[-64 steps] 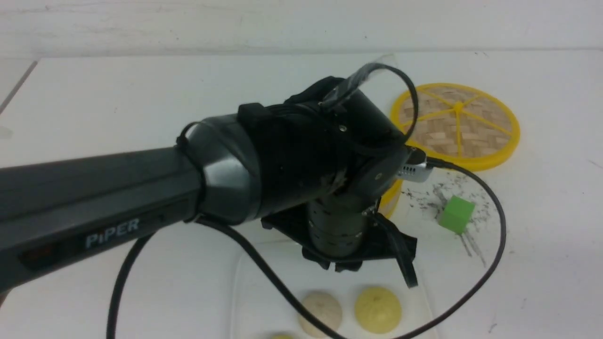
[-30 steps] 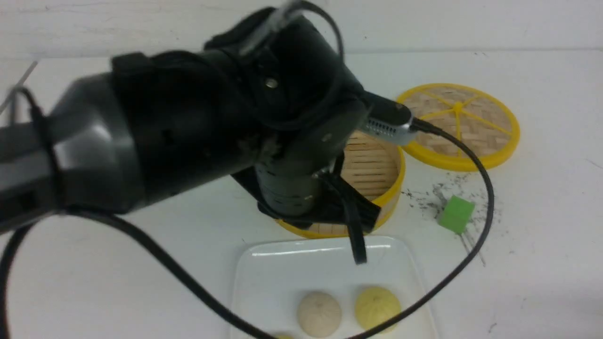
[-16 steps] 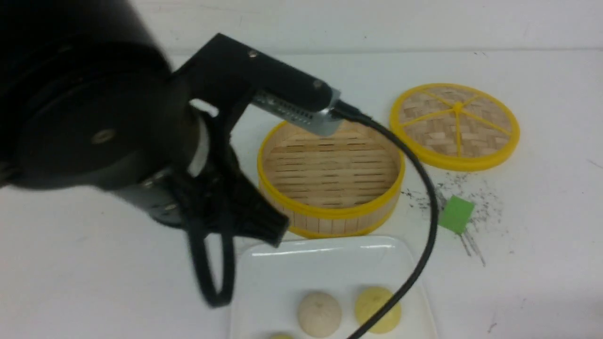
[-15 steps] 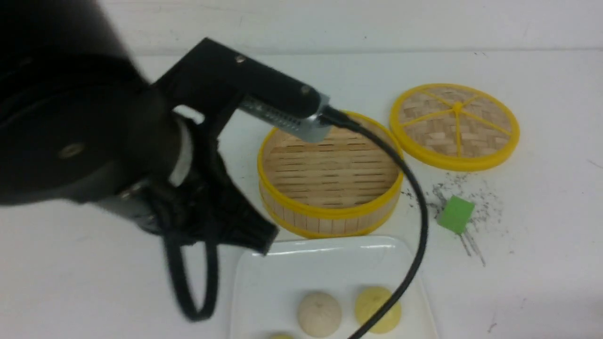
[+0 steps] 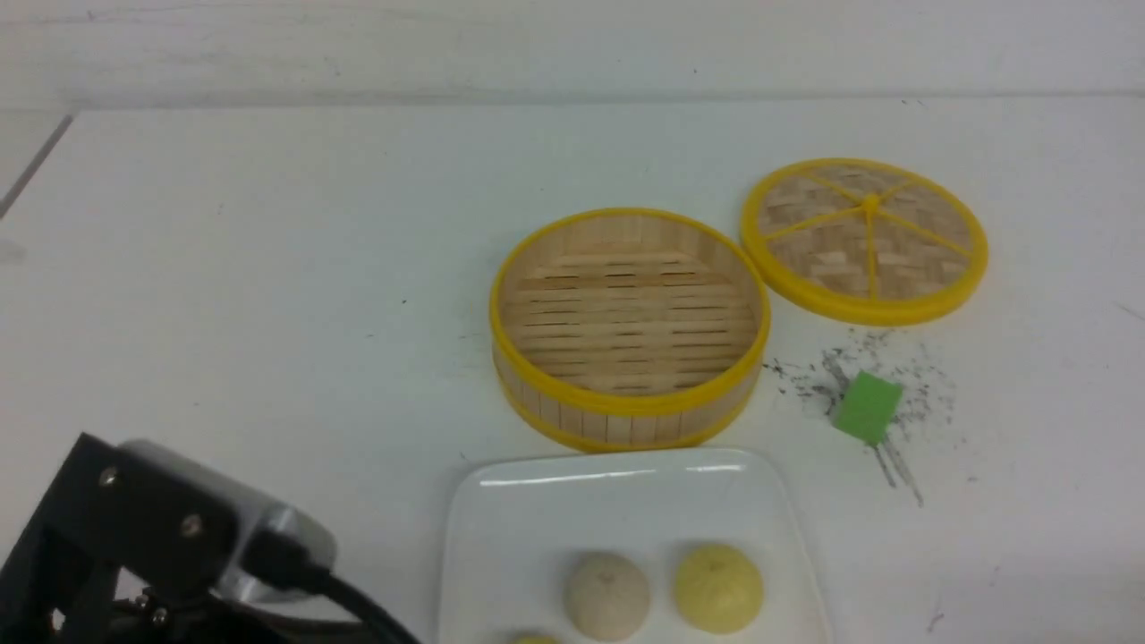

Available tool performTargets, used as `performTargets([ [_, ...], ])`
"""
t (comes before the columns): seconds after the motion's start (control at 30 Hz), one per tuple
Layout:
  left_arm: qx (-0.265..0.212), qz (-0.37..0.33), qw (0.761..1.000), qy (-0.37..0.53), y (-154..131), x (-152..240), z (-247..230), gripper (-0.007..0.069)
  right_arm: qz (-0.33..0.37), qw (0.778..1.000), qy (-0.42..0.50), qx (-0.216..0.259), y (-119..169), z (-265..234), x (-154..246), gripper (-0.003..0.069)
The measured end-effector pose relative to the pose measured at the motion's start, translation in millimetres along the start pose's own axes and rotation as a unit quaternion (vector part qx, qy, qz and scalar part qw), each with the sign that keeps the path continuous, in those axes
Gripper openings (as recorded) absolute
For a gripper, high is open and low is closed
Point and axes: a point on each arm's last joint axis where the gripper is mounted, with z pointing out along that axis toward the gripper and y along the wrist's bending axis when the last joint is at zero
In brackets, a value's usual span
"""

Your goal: Put the steamed buns into the plate on the white tablecloth.

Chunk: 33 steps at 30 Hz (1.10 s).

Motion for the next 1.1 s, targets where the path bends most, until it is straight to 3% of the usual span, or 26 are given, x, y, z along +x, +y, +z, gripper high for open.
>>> performTargets([
  [0.2, 0.079, -0.022, 0.99, -0.114, -1, 5, 10, 0.0025, 0.0, 1.0, 0.0, 0.0, 0, 0, 0, 0.0035],
  [0.53, 0.082, -0.022, 0.989, -0.118, 0, 10, 12, 0.0035, 0.0, 1.0, -0.001, 0.001, 0, 0, 0, 0.0048],
  [0.67, 0.074, 0.018, 0.99, -0.118, 1, 10, 12, 0.0037, 0.0, 1.0, -0.001, 0.001, 0, 0, 0, 0.005],
  [0.77, 0.053, 0.05, 0.991, -0.113, 5, 11, 12, 0.0041, 0.001, 1.0, -0.001, 0.002, 0, 0, 0, 0.0052],
  [0.9, 0.01, 0.04, 0.99, -0.135, 18, 9, 4, 0.0045, 0.001, 1.0, -0.001, 0.002, 0, 0, 0, 0.0056],
  [1.0, -0.072, 0.03, 0.978, -0.193, 41, 13, -12, 0.0049, 0.001, 1.0, -0.001, 0.002, 0, 0, 0, 0.0064],
  [1.03, -0.077, 0.032, 0.977, -0.198, 42, 15, -14, 0.0049, 0.001, 1.0, -0.001, 0.002, 0, 0, 0, 0.0065],
  [1.1, -0.149, 0.034, 0.96, -0.236, 58, 28, -25, 0.0053, 0.001, 1.0, -0.001, 0.002, 0, 0, 0, 0.0069],
])
